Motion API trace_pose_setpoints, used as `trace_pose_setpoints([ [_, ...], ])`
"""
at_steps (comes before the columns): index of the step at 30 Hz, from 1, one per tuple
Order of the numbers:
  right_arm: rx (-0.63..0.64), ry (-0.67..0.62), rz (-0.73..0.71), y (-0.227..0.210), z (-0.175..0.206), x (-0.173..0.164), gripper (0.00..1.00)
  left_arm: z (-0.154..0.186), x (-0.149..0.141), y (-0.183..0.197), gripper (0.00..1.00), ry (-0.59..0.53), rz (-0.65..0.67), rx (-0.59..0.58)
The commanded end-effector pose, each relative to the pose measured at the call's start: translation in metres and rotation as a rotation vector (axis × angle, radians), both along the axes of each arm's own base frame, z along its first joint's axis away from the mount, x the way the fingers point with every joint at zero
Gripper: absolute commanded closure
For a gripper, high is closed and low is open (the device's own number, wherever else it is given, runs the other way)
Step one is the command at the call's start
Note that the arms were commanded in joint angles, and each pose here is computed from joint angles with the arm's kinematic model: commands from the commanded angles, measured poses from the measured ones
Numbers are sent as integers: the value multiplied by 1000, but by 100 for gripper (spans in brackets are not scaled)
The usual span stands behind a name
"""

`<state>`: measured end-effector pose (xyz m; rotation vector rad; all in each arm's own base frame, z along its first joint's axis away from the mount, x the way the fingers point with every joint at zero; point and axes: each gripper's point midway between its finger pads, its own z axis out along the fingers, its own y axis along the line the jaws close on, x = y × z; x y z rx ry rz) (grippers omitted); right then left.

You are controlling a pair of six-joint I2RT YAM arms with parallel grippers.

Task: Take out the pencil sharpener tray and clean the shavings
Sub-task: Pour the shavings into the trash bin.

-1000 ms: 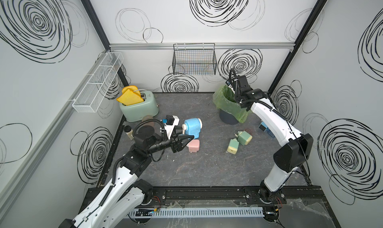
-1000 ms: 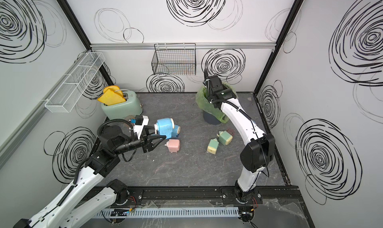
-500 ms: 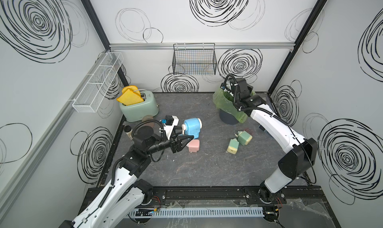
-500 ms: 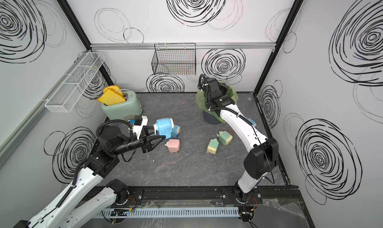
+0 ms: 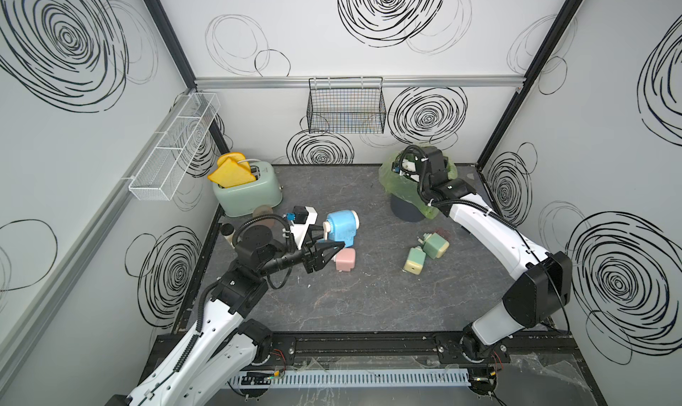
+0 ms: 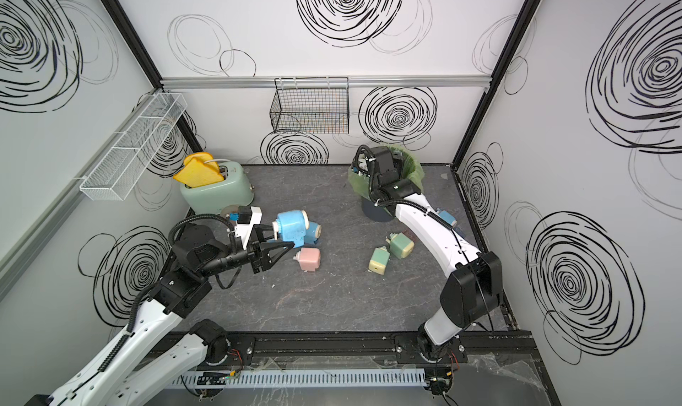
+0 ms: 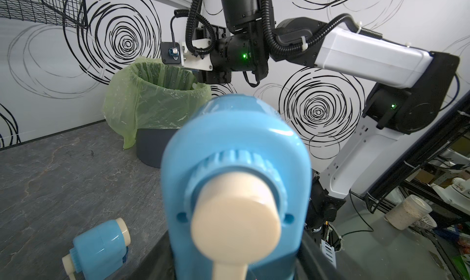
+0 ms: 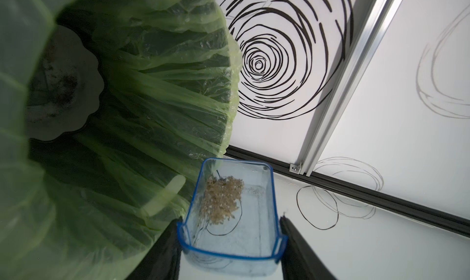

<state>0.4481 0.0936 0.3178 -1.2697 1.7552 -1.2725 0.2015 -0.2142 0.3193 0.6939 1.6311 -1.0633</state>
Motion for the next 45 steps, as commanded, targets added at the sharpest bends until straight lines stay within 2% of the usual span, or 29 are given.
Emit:
trace_pose_setpoints([
  [1,-16,-82,2,-12,31,-1,49,28,-6,0,66,-103,-14,-31],
  [4,-11,-116,47,1,38,-2,49,29,-6,-1,66,-103,-19,-33],
  [7,1,-117,-9,-21,42,-2,49,28,-7,-1,66,-100,-19,-31],
  [9,-37,-88,57,5,30,-4,49,28,-7,-2,66,-99,-24,-34],
  [11,21,-97,130,26,31,-7,49,29,-7,-3,66,-101,-29,-33],
  [13,48,-104,38,-5,36,-5,48,29,-8,-3,67,-101,-32,-32],
  [14,17,-106,-11,-18,35,-3,47,28,-8,-2,67,-100,-30,-34],
  [16,-43,-108,63,6,29,-6,47,28,-8,-3,67,-97,-34,-36],
  [18,41,-134,138,26,39,-12,47,28,-7,-5,67,-96,-40,-33],
  [19,75,-124,105,16,42,-11,46,28,-8,-5,67,-96,-43,-32],
  [21,24,-106,27,-6,33,-8,45,28,-10,-4,67,-98,-42,-35],
  [22,-32,-96,47,0,25,-9,45,27,-10,-4,67,-95,-41,-37],
  [23,-36,-105,90,12,22,-11,45,27,-9,-5,67,-93,-46,-36],
  [25,56,-119,87,8,33,-12,45,27,-9,-6,67,-93,-48,-34],
  [27,47,-125,20,-11,34,-9,43,28,-10,-5,67,-96,-44,-34],
  [29,-37,-109,128,18,23,-15,43,26,-9,-5,67,-91,-46,-35],
  [30,-1,-121,178,30,25,-19,41,27,-9,-6,67,-90,-50,-35],
  [32,101,-128,101,8,36,-15,41,28,-10,-6,67,-94,-54,-35],
  [33,97,-133,27,-10,37,-11,41,28,-11,-5,67,-96,-52,-36],
  [34,37,-103,14,-9,26,-10,41,28,-11,-5,67,-96,-50,-37],
  [36,-11,-89,124,24,12,-14,42,27,-10,-6,67,-90,-55,-37],
  [37,37,-90,154,32,14,-15,42,27,-10,-7,67,-89,-60,-36],
  [39,111,-88,72,2,20,-13,42,28,-10,-6,67,-94,-55,-34],
  [41,50,-77,0,-25,12,-13,42,27,-10,-4,67,-92,-47,-38],
  [43,0,-73,118,11,3,-18,41,26,-10,-5,67,-86,-58,-40],
  [45,92,-64,177,31,9,-23,41,26,-8,-8,67,-81,-65,-37],
])
